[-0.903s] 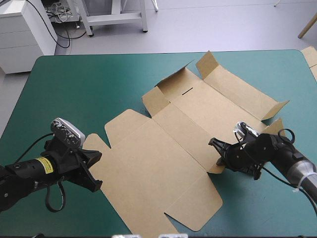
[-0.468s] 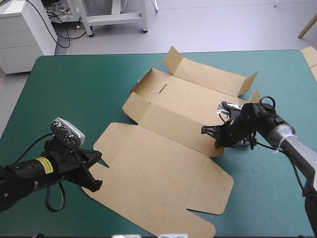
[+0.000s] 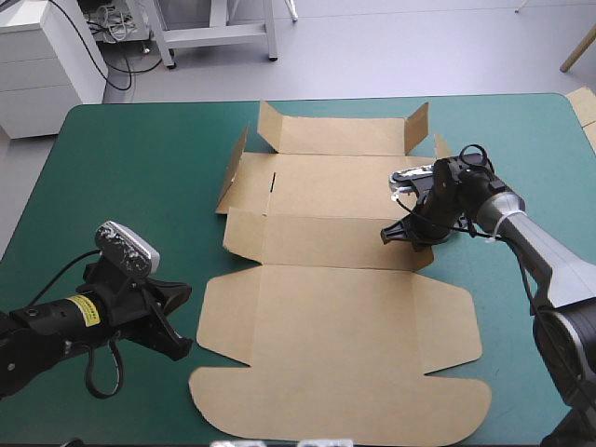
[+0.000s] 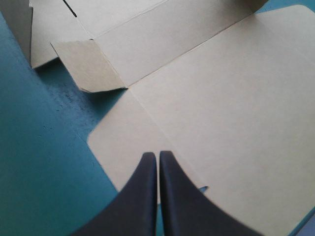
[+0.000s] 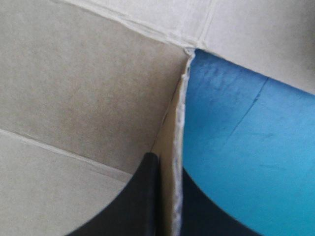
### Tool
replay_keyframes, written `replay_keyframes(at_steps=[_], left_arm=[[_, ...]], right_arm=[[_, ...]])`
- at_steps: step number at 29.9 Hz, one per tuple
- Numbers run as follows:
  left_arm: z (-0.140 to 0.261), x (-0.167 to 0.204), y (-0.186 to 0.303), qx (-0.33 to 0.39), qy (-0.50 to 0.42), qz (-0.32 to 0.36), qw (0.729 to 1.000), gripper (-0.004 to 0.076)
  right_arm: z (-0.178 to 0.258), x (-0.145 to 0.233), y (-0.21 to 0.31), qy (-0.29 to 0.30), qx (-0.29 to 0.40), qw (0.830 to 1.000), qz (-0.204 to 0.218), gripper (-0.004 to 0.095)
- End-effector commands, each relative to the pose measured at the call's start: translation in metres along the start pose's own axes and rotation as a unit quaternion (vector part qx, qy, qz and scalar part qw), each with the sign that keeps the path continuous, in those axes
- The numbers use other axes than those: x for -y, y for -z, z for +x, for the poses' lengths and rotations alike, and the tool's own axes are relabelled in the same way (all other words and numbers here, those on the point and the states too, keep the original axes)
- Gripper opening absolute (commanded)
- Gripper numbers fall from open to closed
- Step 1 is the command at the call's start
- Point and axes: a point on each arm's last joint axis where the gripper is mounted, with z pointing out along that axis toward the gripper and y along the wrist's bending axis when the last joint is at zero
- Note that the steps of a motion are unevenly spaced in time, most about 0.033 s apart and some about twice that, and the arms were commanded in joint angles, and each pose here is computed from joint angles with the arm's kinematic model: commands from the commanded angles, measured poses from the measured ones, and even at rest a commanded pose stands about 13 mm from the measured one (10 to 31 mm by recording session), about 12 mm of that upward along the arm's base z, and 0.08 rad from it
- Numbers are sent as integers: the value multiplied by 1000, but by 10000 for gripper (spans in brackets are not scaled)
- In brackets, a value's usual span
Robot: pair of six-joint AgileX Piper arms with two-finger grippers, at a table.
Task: Fold the box
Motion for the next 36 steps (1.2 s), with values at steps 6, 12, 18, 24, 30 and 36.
replay_keyframes(at_steps=[6, 12, 18, 24, 30, 36], left_arm=[[-12, 1, 9, 49, 8, 1, 999, -8], [-12, 1, 9, 49, 8, 1, 999, -8], [-12, 1, 9, 49, 8, 1, 999, -8], [-12, 1, 9, 49, 8, 1, 999, -8], [-12, 1, 9, 48, 8, 2, 999, -8], [-12, 1, 9, 47, 8, 2, 999, -8]], right_arm=[[-19, 10, 30, 176, 70, 979, 79, -16], [-28, 7, 32, 276, 111, 951, 84, -17], [-36, -5, 35, 393, 143, 902, 106, -21], [-47, -29, 28, 504, 169, 837, 126, -22], [-54, -61, 21, 572, 201, 784, 137, -22], [-60, -86, 26, 628, 248, 719, 165, -21]])
